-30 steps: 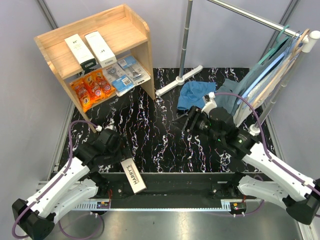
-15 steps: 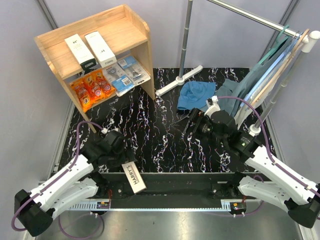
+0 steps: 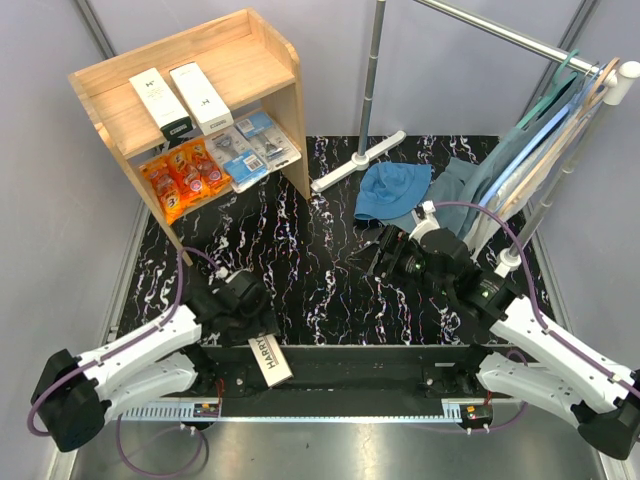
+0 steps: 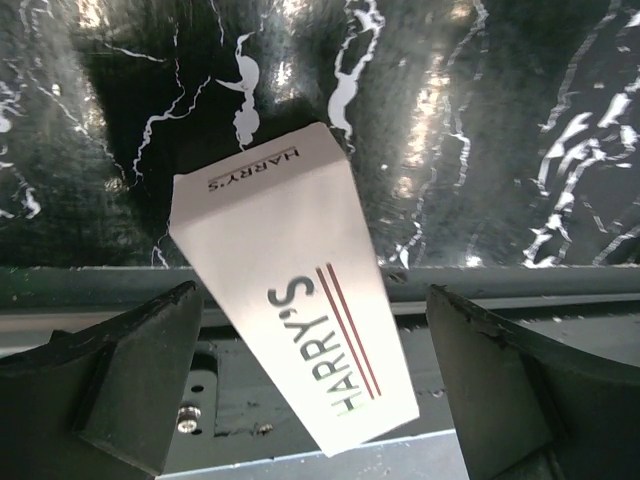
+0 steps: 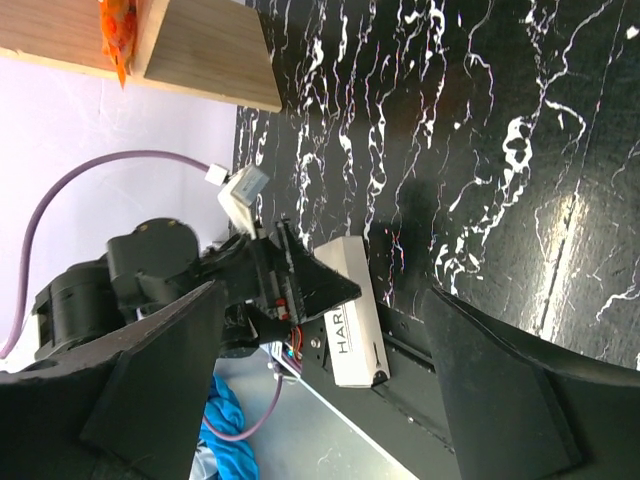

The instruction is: Place and organize the shaving razors onto the shelf

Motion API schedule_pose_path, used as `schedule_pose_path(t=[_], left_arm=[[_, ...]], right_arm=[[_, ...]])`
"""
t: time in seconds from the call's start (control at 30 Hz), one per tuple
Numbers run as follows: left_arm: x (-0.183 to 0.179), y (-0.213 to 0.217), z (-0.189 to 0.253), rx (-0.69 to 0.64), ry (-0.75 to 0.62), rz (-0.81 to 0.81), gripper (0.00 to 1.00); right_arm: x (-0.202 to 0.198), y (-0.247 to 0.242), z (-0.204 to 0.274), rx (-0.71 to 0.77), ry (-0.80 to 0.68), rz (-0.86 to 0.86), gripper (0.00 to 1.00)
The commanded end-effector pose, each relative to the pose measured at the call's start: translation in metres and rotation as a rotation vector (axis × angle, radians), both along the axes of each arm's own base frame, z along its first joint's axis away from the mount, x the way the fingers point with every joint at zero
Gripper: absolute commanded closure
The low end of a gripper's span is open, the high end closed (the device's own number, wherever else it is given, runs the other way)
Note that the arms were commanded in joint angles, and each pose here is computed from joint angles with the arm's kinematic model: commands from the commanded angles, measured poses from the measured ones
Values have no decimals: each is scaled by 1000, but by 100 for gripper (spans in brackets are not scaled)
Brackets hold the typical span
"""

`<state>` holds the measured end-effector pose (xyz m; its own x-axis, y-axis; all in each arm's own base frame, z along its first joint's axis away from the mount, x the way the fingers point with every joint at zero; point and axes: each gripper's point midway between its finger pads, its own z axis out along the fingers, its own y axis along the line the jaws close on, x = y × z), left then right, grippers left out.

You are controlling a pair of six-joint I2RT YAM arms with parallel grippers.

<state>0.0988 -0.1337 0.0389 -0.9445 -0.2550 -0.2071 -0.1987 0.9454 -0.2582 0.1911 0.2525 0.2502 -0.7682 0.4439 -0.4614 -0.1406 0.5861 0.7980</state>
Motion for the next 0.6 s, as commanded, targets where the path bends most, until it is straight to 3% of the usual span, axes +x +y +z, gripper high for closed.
schedule_pose_path(t=[0.0,0.17,0.57], left_arm=[[8,-9,-9,-20,-20,13,7],[8,-4,-24,16,-7,31,11],[19,-17,-29,-3,-15,18,45]], right_arm=[[-4,3,12,51,-23,17,10],[-6,4,8,53,-12,28,9],[-11,9,-3,63,29,55,0]])
